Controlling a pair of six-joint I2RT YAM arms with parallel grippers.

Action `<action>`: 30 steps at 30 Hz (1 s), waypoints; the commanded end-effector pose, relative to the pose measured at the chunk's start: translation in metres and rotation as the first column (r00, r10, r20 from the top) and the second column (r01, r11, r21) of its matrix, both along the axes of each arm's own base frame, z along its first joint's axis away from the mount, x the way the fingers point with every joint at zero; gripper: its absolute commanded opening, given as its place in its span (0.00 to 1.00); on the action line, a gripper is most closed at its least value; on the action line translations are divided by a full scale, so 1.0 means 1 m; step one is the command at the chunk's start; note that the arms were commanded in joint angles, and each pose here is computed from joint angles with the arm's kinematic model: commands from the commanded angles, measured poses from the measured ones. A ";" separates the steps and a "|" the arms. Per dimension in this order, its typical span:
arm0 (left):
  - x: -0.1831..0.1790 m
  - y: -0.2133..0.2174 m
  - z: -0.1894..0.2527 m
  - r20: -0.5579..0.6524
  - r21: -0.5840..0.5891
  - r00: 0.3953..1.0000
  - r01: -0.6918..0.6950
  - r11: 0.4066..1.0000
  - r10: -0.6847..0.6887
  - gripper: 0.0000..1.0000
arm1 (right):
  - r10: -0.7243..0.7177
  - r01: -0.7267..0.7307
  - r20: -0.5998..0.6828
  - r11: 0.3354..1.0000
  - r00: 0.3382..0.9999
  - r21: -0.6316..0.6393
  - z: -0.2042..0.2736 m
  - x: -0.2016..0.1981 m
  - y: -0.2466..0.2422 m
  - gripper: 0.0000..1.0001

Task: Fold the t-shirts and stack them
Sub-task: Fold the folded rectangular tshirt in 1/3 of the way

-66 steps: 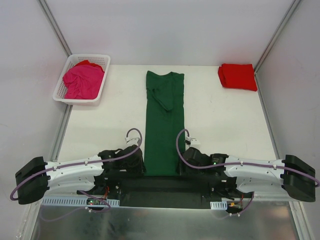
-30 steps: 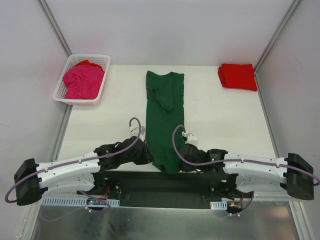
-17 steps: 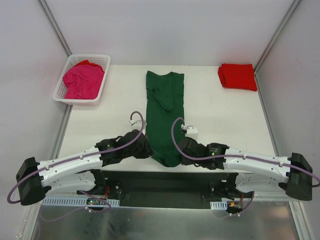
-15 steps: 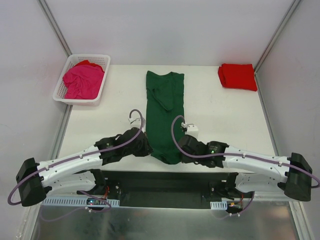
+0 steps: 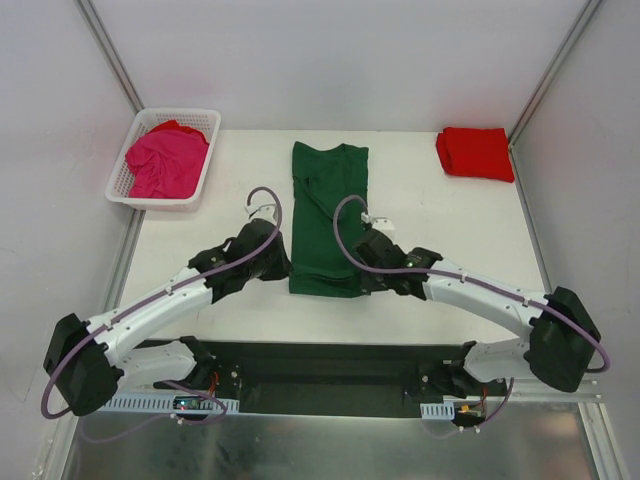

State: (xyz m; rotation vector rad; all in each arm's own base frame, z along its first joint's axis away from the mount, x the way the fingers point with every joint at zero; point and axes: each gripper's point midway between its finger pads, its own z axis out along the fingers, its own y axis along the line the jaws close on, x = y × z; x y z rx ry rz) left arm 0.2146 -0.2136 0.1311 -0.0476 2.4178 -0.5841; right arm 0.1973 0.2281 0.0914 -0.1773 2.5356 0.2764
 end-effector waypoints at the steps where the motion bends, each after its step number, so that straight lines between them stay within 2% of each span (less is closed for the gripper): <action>1: 0.024 -0.005 0.014 0.050 0.030 0.998 0.038 0.999 -0.040 0.00 | 0.030 -0.033 0.052 0.998 0.998 0.050 0.024 0.035 0.018 0.01; 7: 0.054 -0.015 0.016 0.054 0.032 0.997 0.057 0.998 -0.058 0.00 | 0.032 -0.035 0.048 0.997 0.998 0.064 0.027 0.074 0.026 0.01; 18: 0.139 -0.027 0.030 0.105 0.025 0.992 0.071 0.997 -0.073 0.00 | 0.009 -0.012 0.030 0.996 0.999 0.089 0.027 0.138 0.026 0.01; 28: 0.188 -0.018 0.004 0.069 0.050 0.996 0.060 0.997 -0.063 0.00 | -0.048 0.045 0.018 0.991 0.999 0.122 0.023 0.185 0.006 0.01; 29: 0.193 -0.016 0.003 0.071 0.053 0.996 0.056 0.997 -0.060 0.00 | -0.056 0.052 0.028 0.991 0.998 0.126 0.023 0.192 0.004 0.02; 30: 0.196 -0.014 0.000 0.068 0.059 0.996 0.051 0.997 -0.055 0.00 | -0.037 0.036 0.010 0.989 0.999 0.147 0.019 0.193 0.008 0.09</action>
